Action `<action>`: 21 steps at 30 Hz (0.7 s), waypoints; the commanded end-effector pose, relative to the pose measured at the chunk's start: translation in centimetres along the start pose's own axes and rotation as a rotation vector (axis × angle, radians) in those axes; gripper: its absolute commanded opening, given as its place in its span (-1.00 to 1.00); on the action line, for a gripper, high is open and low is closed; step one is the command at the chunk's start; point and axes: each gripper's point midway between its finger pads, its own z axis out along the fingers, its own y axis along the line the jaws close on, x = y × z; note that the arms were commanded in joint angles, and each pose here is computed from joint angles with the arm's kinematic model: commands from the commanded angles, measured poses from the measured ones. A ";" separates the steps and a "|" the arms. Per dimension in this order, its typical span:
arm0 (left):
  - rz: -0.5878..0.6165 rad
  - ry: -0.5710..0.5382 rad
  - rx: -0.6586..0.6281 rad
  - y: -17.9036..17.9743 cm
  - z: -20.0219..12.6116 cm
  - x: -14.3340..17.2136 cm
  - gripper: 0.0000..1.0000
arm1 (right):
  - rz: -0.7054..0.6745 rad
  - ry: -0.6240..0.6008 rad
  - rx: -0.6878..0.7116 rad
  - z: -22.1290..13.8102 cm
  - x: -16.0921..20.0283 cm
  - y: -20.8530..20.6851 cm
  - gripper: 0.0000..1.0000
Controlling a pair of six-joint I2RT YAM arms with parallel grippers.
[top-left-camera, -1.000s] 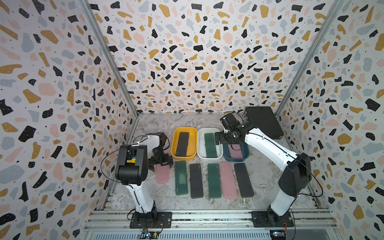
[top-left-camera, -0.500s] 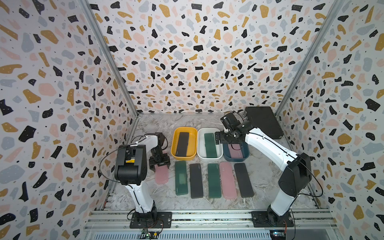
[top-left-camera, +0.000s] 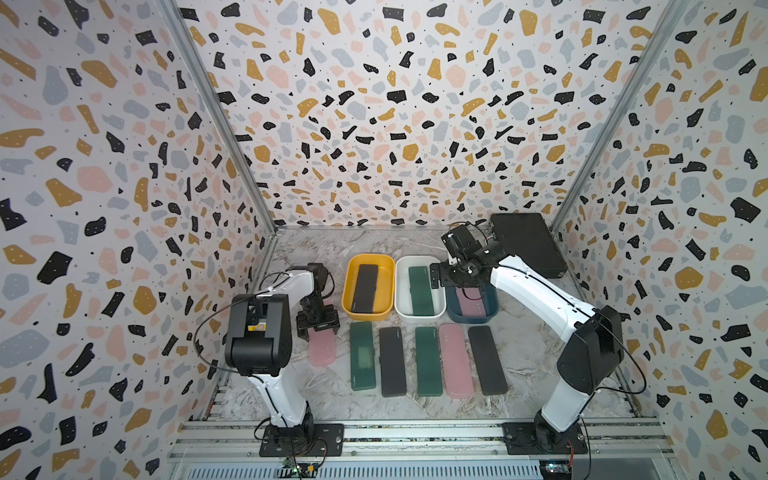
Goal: Place the pencil cases by color into the storage box
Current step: Pick up the pencil case from the center of the board.
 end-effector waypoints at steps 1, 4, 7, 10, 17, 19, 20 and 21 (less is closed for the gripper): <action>-0.020 -0.044 -0.004 0.6 -2.2 0.4 0.32 | 0.005 -0.041 -0.021 -2.2 -0.5 -0.1 0.99; -0.030 -0.078 -0.001 0.8 -3.6 0.6 0.32 | 0.001 -0.048 -0.024 -2.6 -0.5 -0.2 0.99; -0.039 -0.116 0.004 1.0 -5.2 1.0 0.32 | -0.003 -0.054 -0.025 -3.0 -0.5 -0.5 0.99; -0.049 -0.157 0.020 1.0 -6.9 1.3 0.32 | 0.001 -0.057 -0.020 -3.4 -0.3 -1.3 0.99; -0.047 -0.236 0.083 0.1 -11.0 2.0 0.32 | 0.011 -0.050 -0.026 -4.0 0.4 -3.0 0.99; -0.037 -0.254 0.098 -0.4 -11.9 2.2 0.33 | -0.004 -0.036 -0.054 -4.0 0.7 -2.9 0.99; -0.035 -0.262 0.105 -0.6 -12.3 2.2 0.32 | -0.012 -0.030 -0.072 -4.0 0.8 -2.8 0.99; -0.026 -0.272 0.114 -1.0 -12.8 2.3 0.32 | -0.023 -0.025 -0.102 -3.9 0.9 -2.4 0.99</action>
